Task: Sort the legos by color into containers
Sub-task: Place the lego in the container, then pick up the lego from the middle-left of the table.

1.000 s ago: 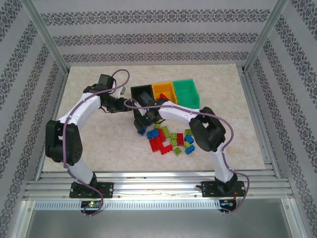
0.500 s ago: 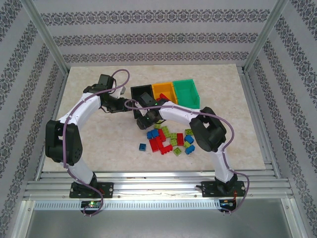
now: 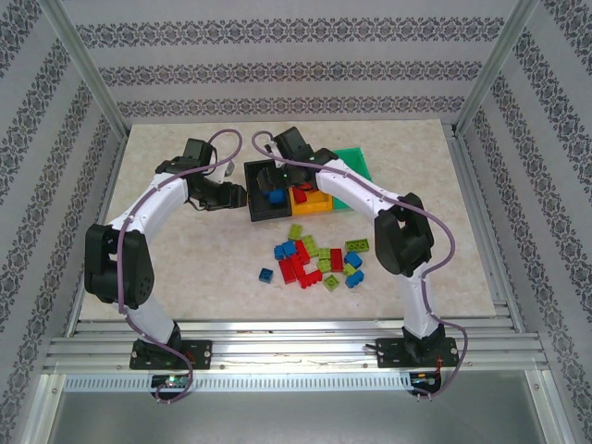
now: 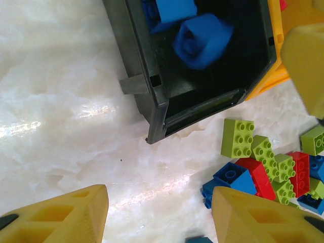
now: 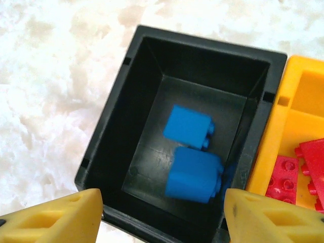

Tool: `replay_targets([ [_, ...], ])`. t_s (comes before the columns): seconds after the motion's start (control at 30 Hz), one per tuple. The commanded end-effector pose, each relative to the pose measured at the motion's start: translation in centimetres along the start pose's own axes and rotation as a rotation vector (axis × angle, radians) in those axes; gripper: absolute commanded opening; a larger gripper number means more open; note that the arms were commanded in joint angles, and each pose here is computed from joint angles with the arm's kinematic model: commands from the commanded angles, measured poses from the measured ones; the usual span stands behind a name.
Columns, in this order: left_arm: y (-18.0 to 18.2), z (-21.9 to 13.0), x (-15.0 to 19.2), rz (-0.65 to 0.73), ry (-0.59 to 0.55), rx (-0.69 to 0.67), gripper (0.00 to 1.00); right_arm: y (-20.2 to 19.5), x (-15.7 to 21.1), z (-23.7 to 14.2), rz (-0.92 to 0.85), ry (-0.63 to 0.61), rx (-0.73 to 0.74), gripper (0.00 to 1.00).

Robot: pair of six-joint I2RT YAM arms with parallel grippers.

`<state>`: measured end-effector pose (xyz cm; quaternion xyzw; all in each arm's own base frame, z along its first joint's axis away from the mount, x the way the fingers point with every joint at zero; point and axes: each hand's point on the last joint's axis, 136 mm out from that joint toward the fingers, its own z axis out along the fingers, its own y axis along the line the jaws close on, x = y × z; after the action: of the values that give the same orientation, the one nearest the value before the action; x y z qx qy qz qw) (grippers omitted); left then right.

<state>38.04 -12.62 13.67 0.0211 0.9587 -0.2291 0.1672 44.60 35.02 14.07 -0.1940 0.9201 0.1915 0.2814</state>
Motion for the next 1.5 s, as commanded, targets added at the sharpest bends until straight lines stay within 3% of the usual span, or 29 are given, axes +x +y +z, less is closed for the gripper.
replay_targets([
  [0.0,-0.3,-1.1,-0.4,0.026,-0.034,-0.001,0.57,1.0,1.5,0.2,0.018,0.028,-0.022,0.66],
  [0.3,-1.4,-1.0,0.1,0.051,-0.021,0.040,0.57,-1.1,4.2,-5.2,0.025,-0.020,0.000,0.66],
  [0.53,-4.7,-0.7,2.0,0.180,0.026,0.032,0.57,-5.5,8.7,-8.5,0.066,-0.048,0.058,0.66],
  [0.73,-7.0,1.5,5.8,0.180,0.090,0.021,0.56,-8.6,12.9,-8.6,0.123,-0.052,0.069,0.66],
  [0.93,-8.0,3.3,11.6,0.166,0.148,0.001,0.55,-9.4,13.5,-8.2,0.165,-0.108,0.058,0.66],
  [1.17,-7.1,3.8,17.4,0.221,0.229,-0.135,0.55,-9.6,14.3,-7.4,0.192,-0.101,0.045,0.65],
  [1.3,-5.1,4.3,18.7,0.254,0.248,-0.292,0.53,-9.8,14.2,-7.4,0.195,-0.109,0.050,0.65],
  [1.47,-4.9,6.1,19.4,0.265,0.289,-0.312,0.53,-9.7,14.3,-7.3,0.198,-0.108,0.041,0.65],
])
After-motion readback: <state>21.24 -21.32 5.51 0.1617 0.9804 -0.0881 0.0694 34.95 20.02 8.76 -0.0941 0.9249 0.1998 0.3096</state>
